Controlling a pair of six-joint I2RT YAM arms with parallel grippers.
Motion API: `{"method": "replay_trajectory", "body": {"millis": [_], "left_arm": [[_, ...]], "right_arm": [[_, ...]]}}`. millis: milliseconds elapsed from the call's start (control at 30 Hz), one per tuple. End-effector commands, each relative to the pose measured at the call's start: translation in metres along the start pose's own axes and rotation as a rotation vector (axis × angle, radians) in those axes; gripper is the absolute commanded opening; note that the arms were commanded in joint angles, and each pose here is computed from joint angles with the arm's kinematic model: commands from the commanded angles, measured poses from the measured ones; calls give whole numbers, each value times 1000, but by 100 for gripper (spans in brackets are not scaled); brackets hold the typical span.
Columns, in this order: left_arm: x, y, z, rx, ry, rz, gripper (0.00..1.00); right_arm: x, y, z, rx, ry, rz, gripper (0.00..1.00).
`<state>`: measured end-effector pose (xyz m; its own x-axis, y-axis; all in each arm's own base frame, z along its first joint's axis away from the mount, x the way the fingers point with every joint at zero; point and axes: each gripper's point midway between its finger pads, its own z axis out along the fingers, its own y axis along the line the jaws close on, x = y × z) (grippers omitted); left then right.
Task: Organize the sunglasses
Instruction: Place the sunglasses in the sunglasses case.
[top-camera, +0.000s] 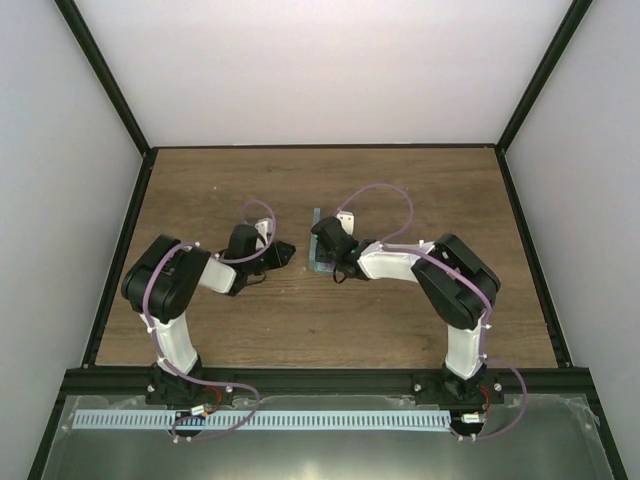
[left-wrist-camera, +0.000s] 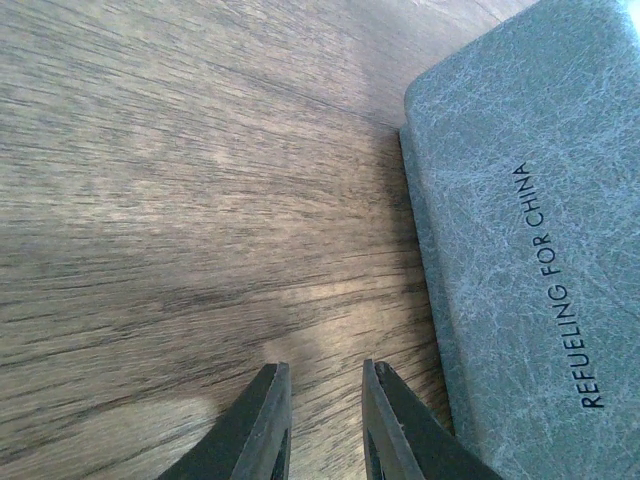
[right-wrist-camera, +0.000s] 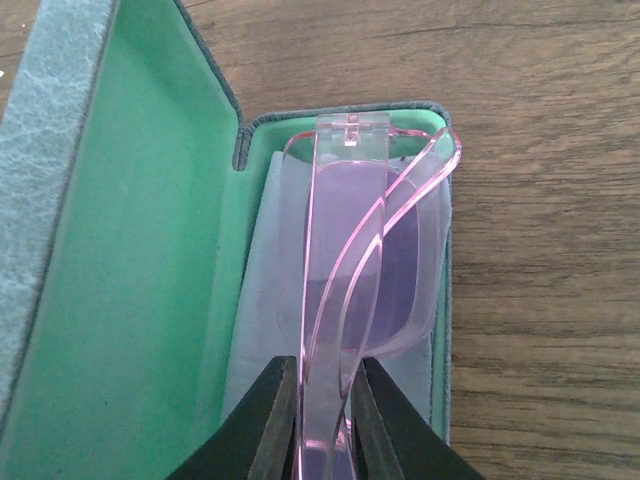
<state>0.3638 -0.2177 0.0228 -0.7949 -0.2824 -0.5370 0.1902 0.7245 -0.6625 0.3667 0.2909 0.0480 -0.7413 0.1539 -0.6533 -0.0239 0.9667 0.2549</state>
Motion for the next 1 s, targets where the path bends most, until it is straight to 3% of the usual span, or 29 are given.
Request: {"method": "replay_trajectory", "body": {"millis": [0, 567, 667, 767, 967], "left_arm": [[29, 28, -5, -98, 78, -42, 24], [31, 27, -3, -86, 95, -39, 24], [32, 26, -2, -84, 98, -38, 23], [31, 25, -2, -79, 99, -39, 23], [31, 25, -3, -78, 99, -40, 23]], "right_arm": [[-13, 8, 1, 15, -38, 33, 8], [-3, 16, 15, -9, -2, 26, 13], [-3, 17, 15, -14, 1, 20, 18], [-4, 16, 12, -11, -2, 22, 29], [-9, 14, 1, -16, -18, 27, 35]]}}
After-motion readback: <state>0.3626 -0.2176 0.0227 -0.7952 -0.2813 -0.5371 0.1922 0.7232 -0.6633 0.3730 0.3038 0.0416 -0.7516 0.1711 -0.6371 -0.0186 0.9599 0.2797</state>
